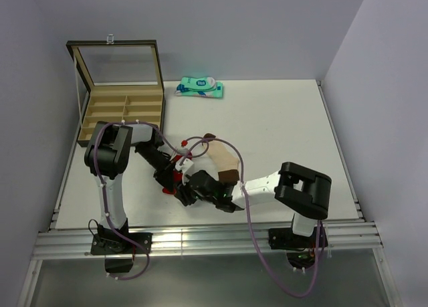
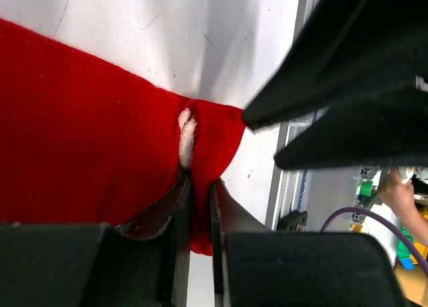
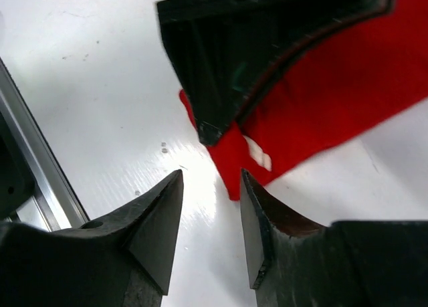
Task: Roll the socks
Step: Roll the sock at the center of the board.
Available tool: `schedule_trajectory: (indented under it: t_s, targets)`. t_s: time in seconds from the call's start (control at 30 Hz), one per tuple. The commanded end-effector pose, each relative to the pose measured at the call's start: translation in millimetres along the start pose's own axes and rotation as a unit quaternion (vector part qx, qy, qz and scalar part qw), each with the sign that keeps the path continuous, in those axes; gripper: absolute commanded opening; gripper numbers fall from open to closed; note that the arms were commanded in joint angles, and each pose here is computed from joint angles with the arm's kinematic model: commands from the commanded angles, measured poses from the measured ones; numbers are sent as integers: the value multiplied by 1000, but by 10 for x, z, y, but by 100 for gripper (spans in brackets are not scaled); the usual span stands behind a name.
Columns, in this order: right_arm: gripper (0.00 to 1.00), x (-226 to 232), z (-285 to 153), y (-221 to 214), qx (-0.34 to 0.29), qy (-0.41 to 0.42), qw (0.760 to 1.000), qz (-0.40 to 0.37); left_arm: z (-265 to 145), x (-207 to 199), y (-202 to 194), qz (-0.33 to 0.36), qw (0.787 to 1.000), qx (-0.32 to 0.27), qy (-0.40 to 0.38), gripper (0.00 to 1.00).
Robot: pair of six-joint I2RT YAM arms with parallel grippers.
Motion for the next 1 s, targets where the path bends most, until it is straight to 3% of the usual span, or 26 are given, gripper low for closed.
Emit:
schedule_trajectory:
  t_s: [0.0, 0.23, 0.43, 0.97]
  targets:
    - [47, 112, 99, 130, -40, 4, 999, -29, -3, 127, -19, 4, 1000, 19, 18, 1]
    - [48, 105, 185, 36, -32, -10, 998, -53, 0, 145, -31, -5, 1000, 25, 18, 1]
    - [52, 94, 149, 65, -60, -36, 995, -76, 24, 165, -55, -11, 999, 38, 18, 0]
    - [51, 174, 298, -147, -36, -80, 982, -166, 40, 128, -120, -18, 998, 60, 2, 0]
Point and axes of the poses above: each gripper's point midway between its finger pads, its own z axis out along the fingers, its own x axis along the line the jaws close on, y = z × x, the point moved 10 cm from there along -z, back along the fingers, and after that the axes turned 15 degrees about z, right-handed, at the moved point
